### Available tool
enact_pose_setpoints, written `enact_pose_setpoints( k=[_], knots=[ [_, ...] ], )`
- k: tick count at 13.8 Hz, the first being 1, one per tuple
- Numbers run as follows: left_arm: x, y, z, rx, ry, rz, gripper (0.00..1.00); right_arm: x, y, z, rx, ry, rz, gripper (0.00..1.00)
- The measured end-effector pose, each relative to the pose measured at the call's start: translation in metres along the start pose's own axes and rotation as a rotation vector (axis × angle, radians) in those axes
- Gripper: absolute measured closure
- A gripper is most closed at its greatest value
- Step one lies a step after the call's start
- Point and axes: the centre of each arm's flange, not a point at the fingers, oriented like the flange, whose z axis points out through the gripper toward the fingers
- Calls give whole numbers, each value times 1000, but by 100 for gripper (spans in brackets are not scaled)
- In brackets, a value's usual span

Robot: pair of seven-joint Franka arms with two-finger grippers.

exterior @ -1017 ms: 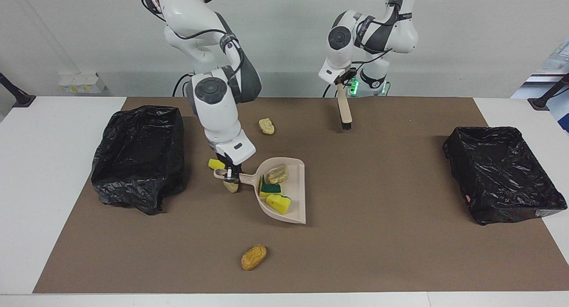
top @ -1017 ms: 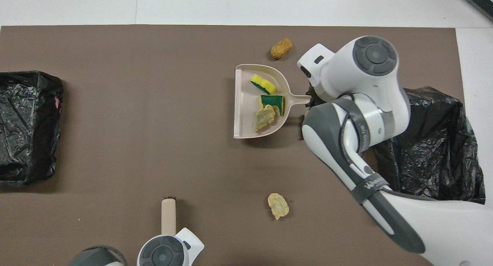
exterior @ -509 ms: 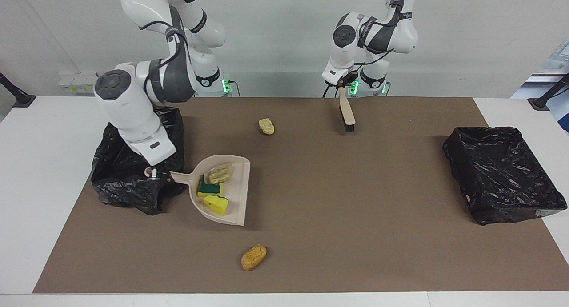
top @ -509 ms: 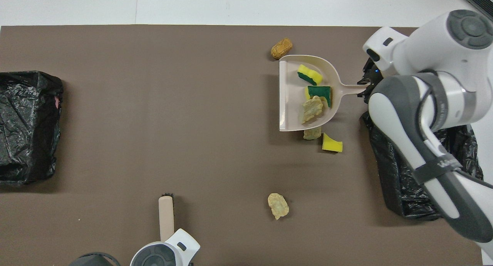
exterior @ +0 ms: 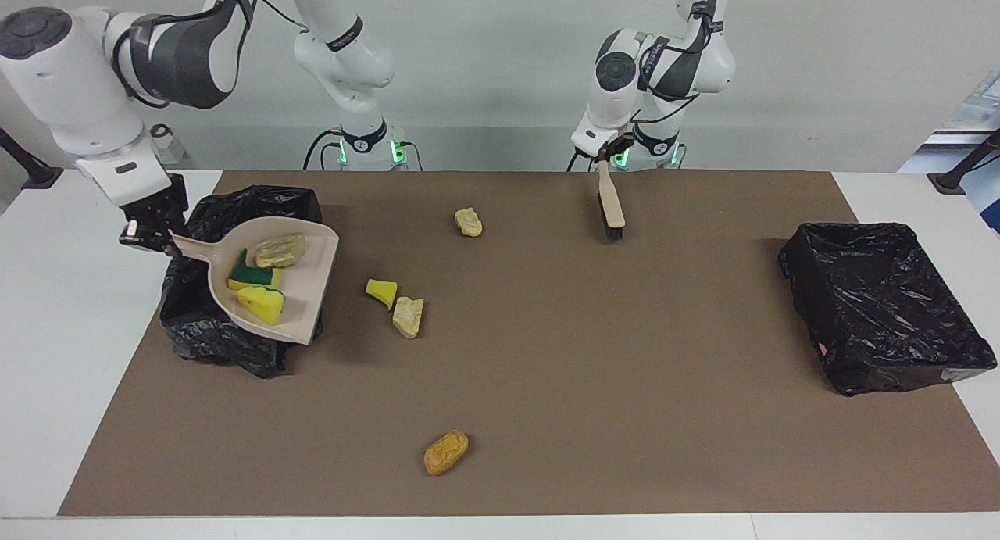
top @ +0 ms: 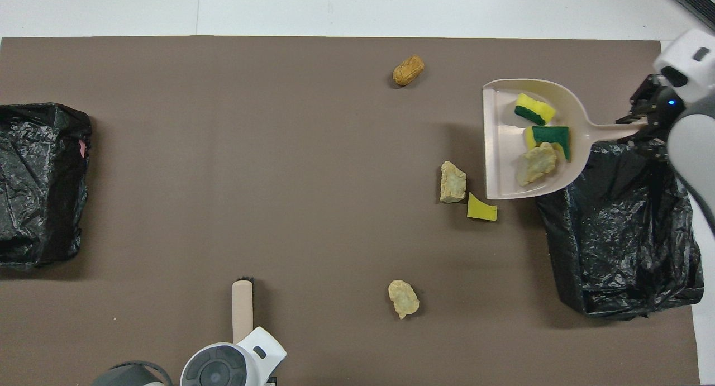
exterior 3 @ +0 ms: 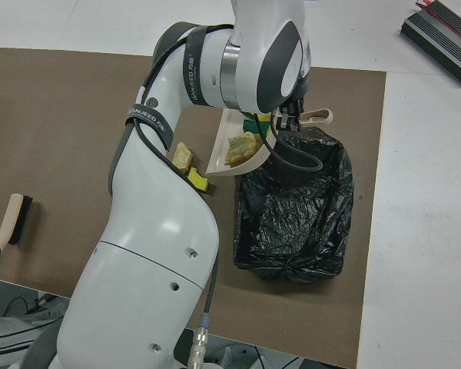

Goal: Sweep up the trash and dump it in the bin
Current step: 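Carry the dustpan with the right gripper over the black bag nearest it, then tip the dustpan with the right gripper to dump debris into the bag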

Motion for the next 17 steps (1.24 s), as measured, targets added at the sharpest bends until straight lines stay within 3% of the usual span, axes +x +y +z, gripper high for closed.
enact_pose_setpoints(
  k=[4, 9, 11, 13, 16, 17],
  knots=[
    [8, 4, 10, 3, -15, 3, 74, -39, -32, 25, 53, -191, 2, 69],
    [12, 6, 7, -5, -13, 41, 74, -30, -69, 37, 58, -400, -29, 69],
    [26, 8, -12, -34, -3, 23, 59, -24, -76, 30, 67, -469, -39, 69],
    [46, 11, -44, -69, 19, 17, 33, -20, -84, 19, 94, -515, -44, 69],
    [83, -3, -105, -86, 114, 27, 1, -7, -95, -4, 113, -560, -105, 69],
    [97, -11, -128, -77, 154, 39, 0, 4, -96, -13, 112, -601, -127, 69]
  ],
)
